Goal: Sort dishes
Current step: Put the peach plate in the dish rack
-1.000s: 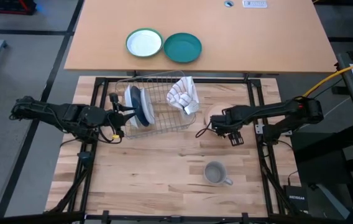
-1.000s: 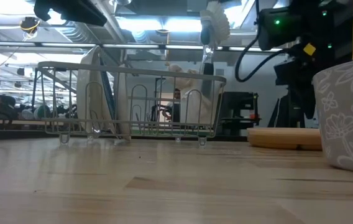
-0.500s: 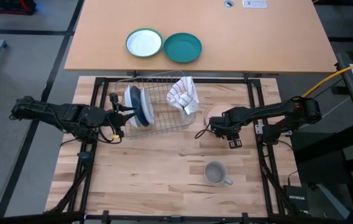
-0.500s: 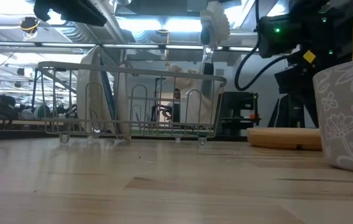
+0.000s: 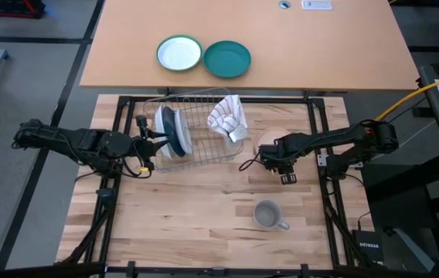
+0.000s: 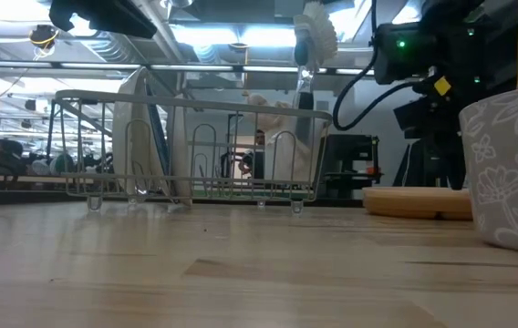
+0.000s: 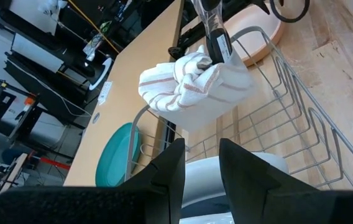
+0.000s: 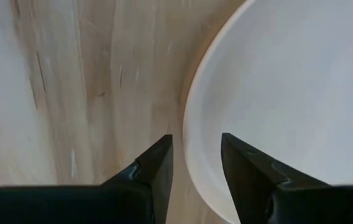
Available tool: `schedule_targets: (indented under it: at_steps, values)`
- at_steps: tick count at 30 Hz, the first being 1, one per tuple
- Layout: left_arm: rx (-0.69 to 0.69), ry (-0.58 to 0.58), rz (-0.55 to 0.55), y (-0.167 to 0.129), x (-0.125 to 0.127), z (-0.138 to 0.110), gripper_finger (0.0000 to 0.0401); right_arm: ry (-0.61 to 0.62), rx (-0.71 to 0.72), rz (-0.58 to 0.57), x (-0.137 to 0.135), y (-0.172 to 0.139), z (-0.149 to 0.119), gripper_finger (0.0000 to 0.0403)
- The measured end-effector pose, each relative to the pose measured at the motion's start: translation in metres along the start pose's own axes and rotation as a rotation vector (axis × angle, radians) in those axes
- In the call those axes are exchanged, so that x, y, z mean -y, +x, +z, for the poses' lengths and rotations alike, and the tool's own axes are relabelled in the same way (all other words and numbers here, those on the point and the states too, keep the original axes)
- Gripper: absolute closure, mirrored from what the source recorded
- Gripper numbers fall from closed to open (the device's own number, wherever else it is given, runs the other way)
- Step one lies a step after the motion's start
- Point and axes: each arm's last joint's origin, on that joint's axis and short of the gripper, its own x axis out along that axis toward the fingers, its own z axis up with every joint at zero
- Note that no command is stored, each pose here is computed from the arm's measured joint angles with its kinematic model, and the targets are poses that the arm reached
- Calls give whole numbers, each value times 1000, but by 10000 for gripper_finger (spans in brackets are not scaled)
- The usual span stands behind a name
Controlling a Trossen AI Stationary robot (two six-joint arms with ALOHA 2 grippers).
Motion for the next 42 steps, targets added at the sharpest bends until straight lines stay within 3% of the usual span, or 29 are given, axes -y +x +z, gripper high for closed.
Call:
schedule_targets:
  at_steps: [16,42]
  values:
    - [0,0,0,0,0,0,311,14,-93,39,-1,20,7,265]
    - [0,0,0,0,0,0,311,15,-104,41,-1,20,6,266]
